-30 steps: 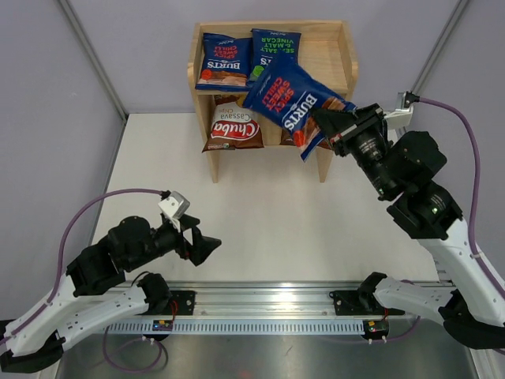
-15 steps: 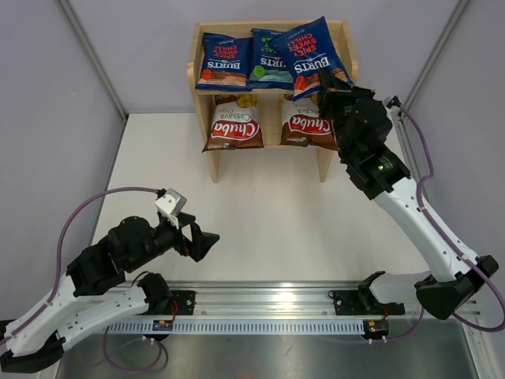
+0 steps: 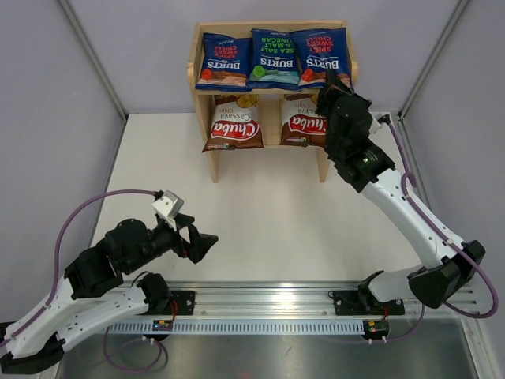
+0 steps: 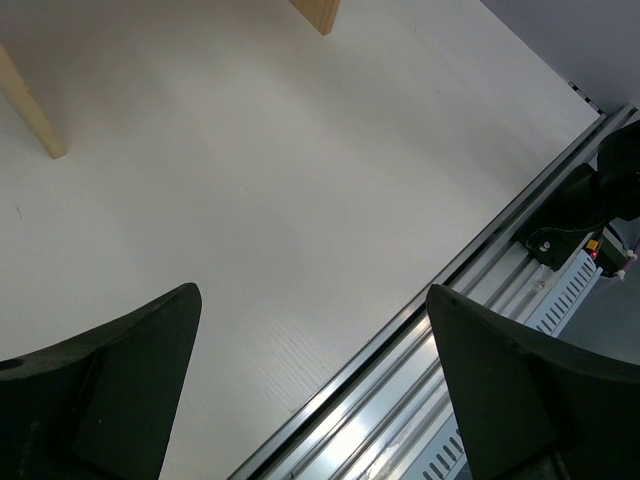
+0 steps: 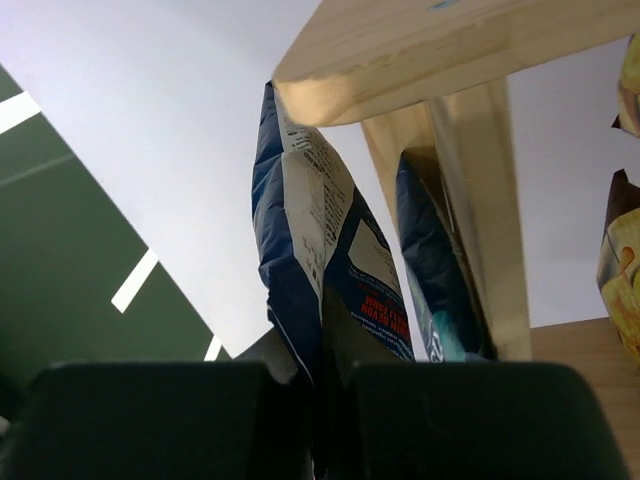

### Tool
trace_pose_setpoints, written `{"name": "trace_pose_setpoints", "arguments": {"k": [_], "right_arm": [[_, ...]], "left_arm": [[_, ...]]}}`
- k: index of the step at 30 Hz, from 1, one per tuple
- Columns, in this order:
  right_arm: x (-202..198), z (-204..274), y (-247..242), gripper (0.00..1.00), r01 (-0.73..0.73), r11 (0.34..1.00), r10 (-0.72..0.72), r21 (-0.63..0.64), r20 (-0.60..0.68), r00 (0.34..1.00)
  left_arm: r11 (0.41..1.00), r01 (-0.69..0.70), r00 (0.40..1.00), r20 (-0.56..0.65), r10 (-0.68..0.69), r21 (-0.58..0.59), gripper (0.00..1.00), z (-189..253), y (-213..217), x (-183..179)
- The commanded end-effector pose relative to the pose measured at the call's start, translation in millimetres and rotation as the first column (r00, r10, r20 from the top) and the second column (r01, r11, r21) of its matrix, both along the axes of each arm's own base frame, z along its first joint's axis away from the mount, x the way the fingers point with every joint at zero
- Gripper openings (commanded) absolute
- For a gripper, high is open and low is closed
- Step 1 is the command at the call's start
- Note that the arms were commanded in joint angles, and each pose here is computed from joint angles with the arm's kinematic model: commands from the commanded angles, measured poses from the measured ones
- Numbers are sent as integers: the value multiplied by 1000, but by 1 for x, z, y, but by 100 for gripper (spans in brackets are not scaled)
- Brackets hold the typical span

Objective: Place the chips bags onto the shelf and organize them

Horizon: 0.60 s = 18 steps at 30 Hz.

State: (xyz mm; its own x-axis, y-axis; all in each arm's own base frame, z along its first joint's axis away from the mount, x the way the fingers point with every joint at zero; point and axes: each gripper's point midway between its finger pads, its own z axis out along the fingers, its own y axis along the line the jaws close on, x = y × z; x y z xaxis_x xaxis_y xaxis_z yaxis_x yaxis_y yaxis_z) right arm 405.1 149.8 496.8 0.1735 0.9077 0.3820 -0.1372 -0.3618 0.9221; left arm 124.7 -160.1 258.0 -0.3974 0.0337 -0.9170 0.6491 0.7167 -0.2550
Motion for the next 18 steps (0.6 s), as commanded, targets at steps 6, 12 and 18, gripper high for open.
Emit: {"name": "trace_pose_setpoints", "arguments": {"k": [6,12,18], "right_arm": [[9,10,-12,0,101,992,-100,70,-11,995],[15,7,-18,0,157,986,-153,65,-64,986],[25,-4,-15,0,178,983,-172,49,-100,980]], "left_arm": [[999,28,999,31,-27,-44,99,11,-4,-3],[998,34,999,35,-33,-51,99,12,-4,-4],[997,33,998,49,-30,-72,99,17,-1,-6]]}}
